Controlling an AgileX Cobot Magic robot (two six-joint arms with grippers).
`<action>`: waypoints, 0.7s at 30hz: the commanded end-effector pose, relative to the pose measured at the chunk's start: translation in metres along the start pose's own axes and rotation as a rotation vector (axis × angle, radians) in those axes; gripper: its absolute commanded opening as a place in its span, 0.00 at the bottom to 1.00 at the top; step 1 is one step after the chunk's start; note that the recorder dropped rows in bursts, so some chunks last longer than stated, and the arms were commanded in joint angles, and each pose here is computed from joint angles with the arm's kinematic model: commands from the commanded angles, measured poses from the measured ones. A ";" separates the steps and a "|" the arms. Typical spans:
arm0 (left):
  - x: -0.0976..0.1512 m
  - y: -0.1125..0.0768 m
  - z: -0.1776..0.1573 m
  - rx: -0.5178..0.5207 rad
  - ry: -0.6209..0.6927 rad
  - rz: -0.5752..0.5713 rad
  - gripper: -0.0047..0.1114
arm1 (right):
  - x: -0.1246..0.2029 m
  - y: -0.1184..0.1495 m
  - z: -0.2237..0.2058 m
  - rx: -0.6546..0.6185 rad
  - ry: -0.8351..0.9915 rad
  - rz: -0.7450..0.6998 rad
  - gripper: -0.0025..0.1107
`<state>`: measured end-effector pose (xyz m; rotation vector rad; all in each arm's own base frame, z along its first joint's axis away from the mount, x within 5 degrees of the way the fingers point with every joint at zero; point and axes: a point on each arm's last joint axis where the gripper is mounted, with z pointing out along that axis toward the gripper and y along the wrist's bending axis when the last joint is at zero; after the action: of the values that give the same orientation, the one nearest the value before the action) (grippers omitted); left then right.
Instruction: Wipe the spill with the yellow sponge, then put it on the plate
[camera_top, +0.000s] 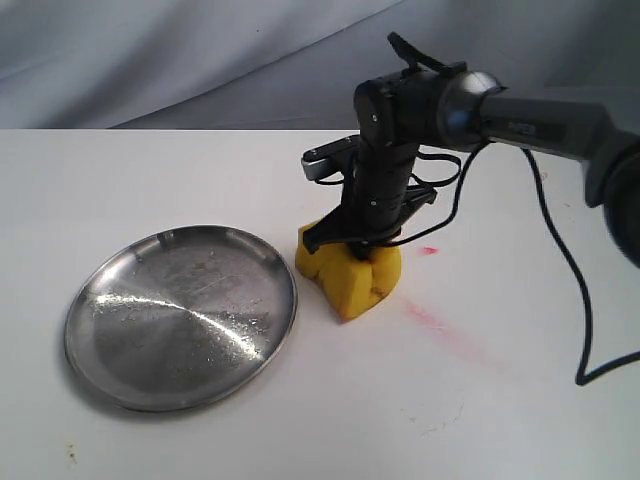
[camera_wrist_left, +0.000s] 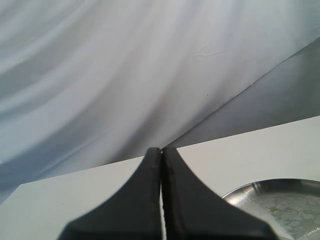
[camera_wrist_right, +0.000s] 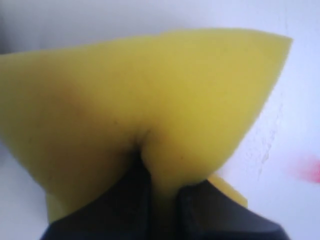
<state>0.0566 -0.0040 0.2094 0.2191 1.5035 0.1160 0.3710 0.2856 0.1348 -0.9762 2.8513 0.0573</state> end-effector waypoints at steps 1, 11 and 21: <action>-0.001 0.001 0.000 -0.006 -0.008 -0.016 0.04 | -0.018 -0.013 0.016 0.027 0.027 0.019 0.02; -0.001 0.001 0.000 -0.006 -0.008 -0.016 0.04 | -0.011 -0.063 0.008 0.277 0.132 -0.011 0.02; -0.001 0.001 0.000 -0.006 -0.008 -0.016 0.04 | 0.048 -0.062 0.000 0.222 0.209 0.027 0.02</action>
<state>0.0566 -0.0040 0.2094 0.2191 1.5035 0.1160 0.3888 0.2192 0.1344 -0.9539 2.9108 -0.3879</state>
